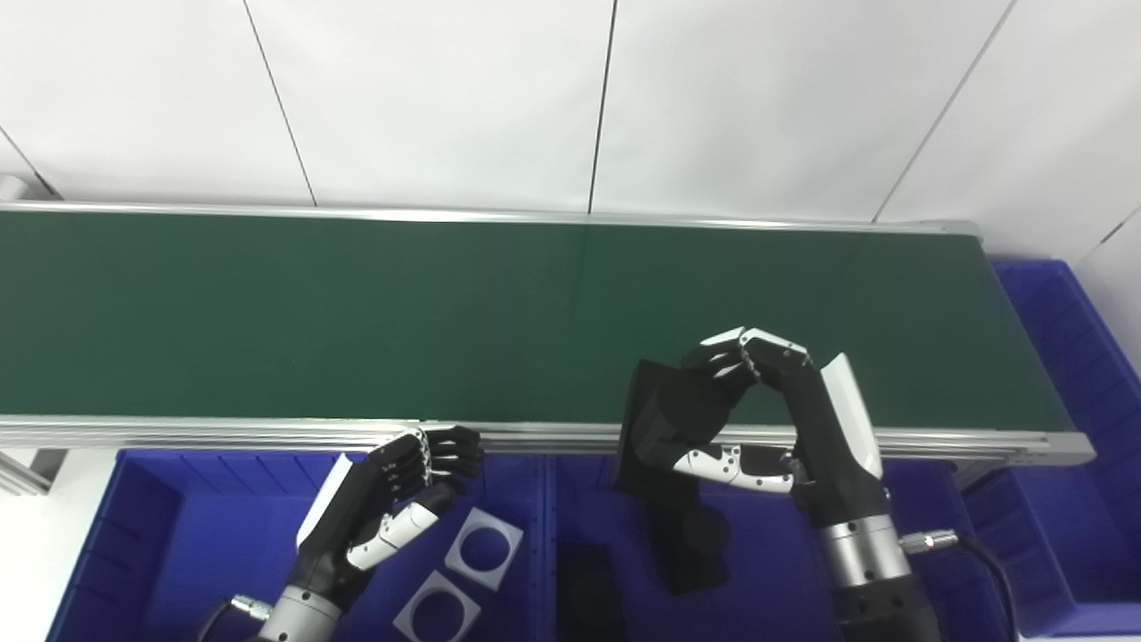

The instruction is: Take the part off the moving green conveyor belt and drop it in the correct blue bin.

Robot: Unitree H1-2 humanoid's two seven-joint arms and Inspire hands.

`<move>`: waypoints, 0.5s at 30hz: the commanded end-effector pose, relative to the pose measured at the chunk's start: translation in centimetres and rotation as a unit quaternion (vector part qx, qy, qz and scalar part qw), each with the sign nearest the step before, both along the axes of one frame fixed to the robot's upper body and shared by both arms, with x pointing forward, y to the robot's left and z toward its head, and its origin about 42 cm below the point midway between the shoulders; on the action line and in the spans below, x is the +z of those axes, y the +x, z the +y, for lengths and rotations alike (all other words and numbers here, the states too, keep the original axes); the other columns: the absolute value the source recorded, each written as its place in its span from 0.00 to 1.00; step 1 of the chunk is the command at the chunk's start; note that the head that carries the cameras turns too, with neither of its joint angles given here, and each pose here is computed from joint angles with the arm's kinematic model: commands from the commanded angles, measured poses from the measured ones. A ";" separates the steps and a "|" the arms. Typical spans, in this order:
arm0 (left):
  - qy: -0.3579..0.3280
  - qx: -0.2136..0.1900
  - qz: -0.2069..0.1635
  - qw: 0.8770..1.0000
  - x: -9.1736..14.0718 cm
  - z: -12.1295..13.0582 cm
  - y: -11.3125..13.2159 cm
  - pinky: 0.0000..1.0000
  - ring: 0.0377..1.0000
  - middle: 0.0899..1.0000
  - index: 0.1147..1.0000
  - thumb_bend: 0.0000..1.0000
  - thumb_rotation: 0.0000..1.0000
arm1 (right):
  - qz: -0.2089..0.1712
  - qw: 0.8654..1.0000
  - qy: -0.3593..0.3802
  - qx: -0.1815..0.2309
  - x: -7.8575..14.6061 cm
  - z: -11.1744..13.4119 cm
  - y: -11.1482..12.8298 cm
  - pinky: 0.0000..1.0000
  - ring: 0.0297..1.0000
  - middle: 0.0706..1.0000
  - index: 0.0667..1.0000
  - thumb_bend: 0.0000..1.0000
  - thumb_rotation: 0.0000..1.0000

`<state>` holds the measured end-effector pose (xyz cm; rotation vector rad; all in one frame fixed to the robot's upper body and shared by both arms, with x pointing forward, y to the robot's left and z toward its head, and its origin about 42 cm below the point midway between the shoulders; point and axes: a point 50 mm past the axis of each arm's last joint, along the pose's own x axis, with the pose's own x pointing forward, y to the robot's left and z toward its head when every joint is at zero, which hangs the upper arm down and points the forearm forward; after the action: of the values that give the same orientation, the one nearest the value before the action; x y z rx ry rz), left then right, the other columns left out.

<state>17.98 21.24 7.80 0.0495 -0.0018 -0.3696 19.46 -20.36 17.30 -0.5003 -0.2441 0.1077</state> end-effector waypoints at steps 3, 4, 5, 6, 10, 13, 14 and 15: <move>-0.004 -0.003 -0.022 1.000 1.4 0.3 0.2 0.56 0.62 0.63 0.65 0.70 0.67 | -0.006 1.000 0.022 0.006 -1.0 0.9 -0.3 0.38 0.39 0.46 0.48 0.52 0.00; -0.003 -0.003 -0.022 1.000 1.4 0.4 0.2 0.56 0.62 0.63 0.65 0.71 0.67 | 0.002 1.000 0.025 0.007 -1.5 1.0 -0.3 0.38 0.40 0.46 0.48 0.52 0.00; -0.003 -0.003 -0.021 1.000 1.4 0.4 0.2 0.55 0.62 0.63 0.65 0.71 0.67 | 0.011 1.000 0.027 0.007 -1.9 1.1 -0.3 0.38 0.40 0.46 0.48 0.52 0.00; -0.003 -0.002 -0.020 1.000 1.4 0.5 0.2 0.56 0.62 0.63 0.65 0.72 0.68 | 0.019 0.999 0.028 0.007 -2.4 1.1 -0.2 0.38 0.40 0.45 0.48 0.52 0.00; -0.003 -0.002 -0.017 1.000 1.5 0.5 0.2 0.56 0.62 0.64 0.65 0.73 0.67 | 0.042 0.999 0.026 0.007 -4.2 1.3 0.4 0.37 0.39 0.45 0.49 0.52 0.00; 0.001 -0.001 -0.017 1.000 1.6 0.6 0.2 0.56 0.62 0.63 0.65 0.72 0.68 | 0.067 0.998 0.018 0.007 -5.5 1.5 0.8 0.36 0.38 0.44 0.50 0.52 0.00; 0.000 -0.001 -0.017 1.000 1.6 0.7 0.2 0.56 0.62 0.63 0.65 0.72 0.68 | 0.074 0.997 0.017 0.008 -5.8 1.6 0.9 0.36 0.38 0.44 0.49 0.52 0.00; -0.001 -0.002 -0.017 1.000 1.5 0.7 0.2 0.56 0.62 0.63 0.65 0.72 0.68 | 0.080 0.997 0.017 0.010 -6.1 1.7 1.0 0.36 0.38 0.44 0.49 0.52 0.00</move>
<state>17.88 21.82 8.36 0.0537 0.0057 -0.3599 19.78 -19.18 10.12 -0.4632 -0.0133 0.1649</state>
